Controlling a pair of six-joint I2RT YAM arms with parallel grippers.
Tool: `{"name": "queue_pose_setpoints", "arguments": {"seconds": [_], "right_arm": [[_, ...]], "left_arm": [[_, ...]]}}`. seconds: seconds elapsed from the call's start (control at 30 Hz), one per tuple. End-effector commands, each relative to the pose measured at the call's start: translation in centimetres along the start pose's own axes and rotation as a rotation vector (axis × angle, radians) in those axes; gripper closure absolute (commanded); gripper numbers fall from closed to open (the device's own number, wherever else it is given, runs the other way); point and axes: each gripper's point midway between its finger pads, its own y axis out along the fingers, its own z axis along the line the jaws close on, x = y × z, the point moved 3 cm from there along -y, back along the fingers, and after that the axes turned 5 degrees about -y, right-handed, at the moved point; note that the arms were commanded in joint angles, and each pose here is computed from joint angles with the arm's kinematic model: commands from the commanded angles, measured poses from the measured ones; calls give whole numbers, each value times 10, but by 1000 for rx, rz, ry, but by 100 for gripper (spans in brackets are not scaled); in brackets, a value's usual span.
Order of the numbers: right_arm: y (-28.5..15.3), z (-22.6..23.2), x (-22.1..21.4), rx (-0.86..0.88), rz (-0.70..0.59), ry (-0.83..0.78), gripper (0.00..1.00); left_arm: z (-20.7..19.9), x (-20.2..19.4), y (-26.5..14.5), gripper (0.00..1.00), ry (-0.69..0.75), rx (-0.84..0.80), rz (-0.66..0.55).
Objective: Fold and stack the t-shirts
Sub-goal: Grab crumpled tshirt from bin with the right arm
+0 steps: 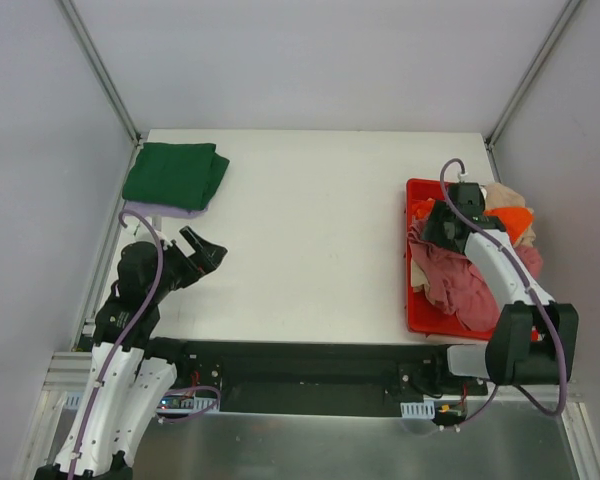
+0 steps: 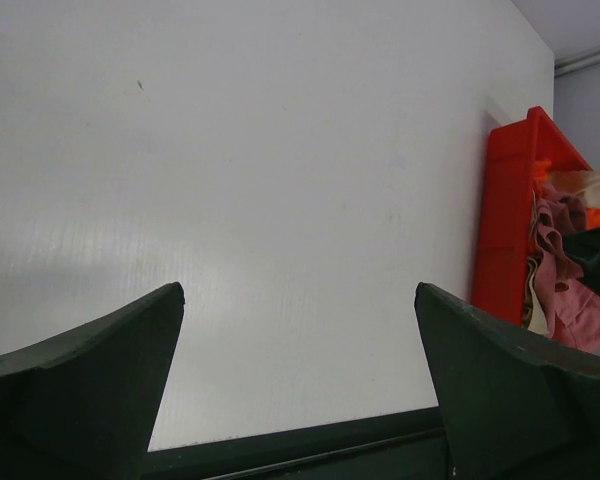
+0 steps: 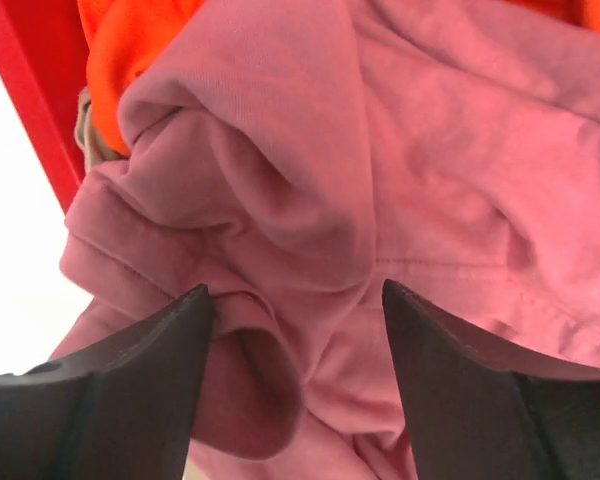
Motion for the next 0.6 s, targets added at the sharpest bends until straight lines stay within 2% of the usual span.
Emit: {"name": "queue_pose_setpoints", "arguments": {"seconds": [0.0,0.07,0.13,0.2,0.37,0.5,0.57], "right_arm": [[6,3,31,-12,-78,3,39],[4,2,36,-17,-102,12,54],[-4,2,42,3,-129,25,80],[-23,5,52,50,-186,34,99],[-111,1,89,161,-449,69,99],[-214,-2,115,325,-734,121,100],[-259,2,125,427,-832,116,99]], "left_arm": [[-8,2,0,1,2,-49,-9],[-8,1,0,1,3,-52,-1],[-8,0,1,1,2,-55,7],[-9,0,1,1,4,-60,10],[-10,-1,-1,1,2,-68,12],[-9,-3,0,1,-1,-70,18],[-11,-2,-1,1,-2,-76,17]]}}
